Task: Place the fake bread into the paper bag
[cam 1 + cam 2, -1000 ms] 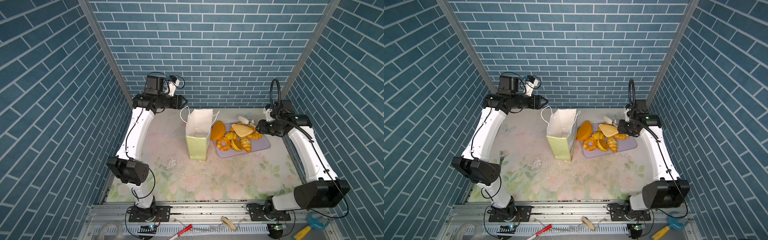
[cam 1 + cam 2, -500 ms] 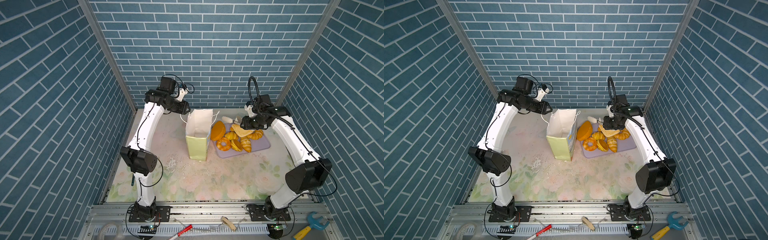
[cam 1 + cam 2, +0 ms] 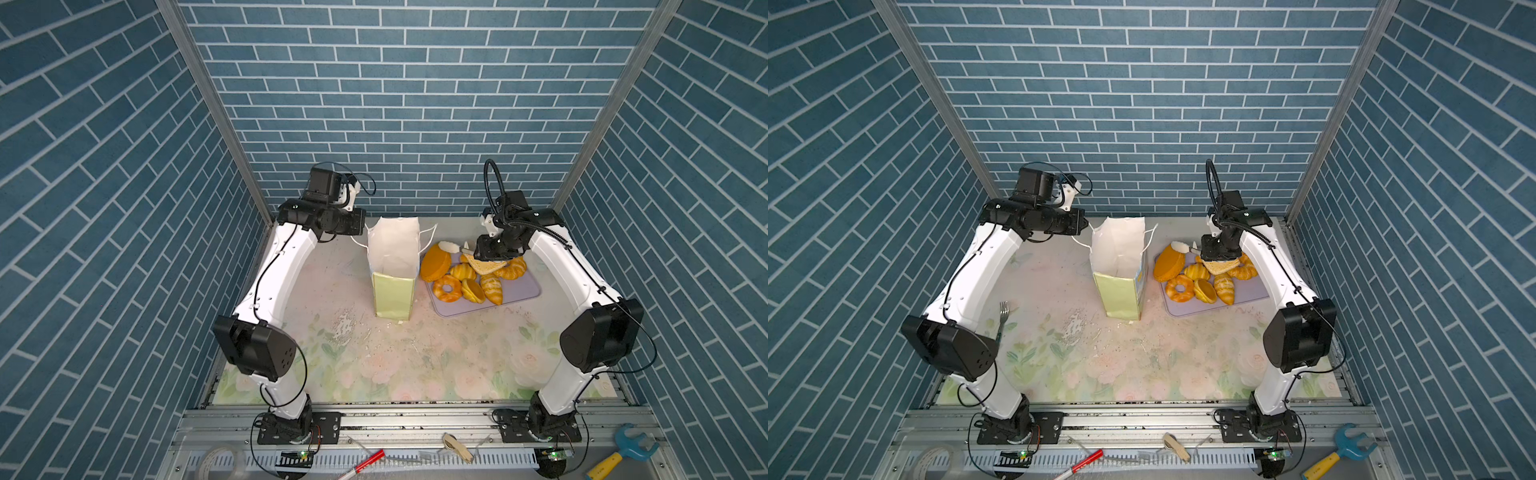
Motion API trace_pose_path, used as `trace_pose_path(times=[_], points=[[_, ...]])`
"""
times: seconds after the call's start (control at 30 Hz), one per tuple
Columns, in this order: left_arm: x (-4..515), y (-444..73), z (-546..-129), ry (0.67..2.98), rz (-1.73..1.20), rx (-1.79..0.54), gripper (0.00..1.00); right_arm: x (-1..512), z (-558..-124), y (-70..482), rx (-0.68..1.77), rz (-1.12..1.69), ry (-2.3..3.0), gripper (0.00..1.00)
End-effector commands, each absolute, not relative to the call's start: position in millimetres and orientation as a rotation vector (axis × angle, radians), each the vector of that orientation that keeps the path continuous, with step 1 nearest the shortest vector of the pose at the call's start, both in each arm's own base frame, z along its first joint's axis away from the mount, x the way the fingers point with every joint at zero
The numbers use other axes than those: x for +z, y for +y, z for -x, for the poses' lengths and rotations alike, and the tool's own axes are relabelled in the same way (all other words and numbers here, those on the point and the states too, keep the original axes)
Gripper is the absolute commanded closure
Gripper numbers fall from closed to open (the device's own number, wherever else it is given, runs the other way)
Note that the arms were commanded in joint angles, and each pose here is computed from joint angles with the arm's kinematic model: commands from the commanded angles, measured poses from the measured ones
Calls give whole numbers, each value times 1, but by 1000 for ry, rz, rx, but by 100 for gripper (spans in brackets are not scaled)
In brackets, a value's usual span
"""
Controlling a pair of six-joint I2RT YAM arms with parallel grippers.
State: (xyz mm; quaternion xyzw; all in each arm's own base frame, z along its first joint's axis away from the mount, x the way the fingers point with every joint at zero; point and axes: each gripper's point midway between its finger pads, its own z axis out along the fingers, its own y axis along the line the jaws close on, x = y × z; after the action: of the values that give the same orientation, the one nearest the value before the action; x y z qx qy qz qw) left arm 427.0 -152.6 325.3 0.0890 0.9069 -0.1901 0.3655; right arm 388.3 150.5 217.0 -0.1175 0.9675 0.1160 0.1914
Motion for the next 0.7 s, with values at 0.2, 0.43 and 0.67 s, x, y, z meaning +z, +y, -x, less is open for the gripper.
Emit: trace_pose_path(times=[0.2, 0.43, 0.67], points=[[330, -129, -433, 2248, -34, -474, 93, 214, -393, 170, 397, 394, 2747, 53], [326, -113, -430, 2243, 12, -438, 66, 204, -395, 178, 417, 394, 2795, 53], [336, -105, -422, 2230, -7, -381, 44, 201, -392, 189, 443, 396, 2808, 53]])
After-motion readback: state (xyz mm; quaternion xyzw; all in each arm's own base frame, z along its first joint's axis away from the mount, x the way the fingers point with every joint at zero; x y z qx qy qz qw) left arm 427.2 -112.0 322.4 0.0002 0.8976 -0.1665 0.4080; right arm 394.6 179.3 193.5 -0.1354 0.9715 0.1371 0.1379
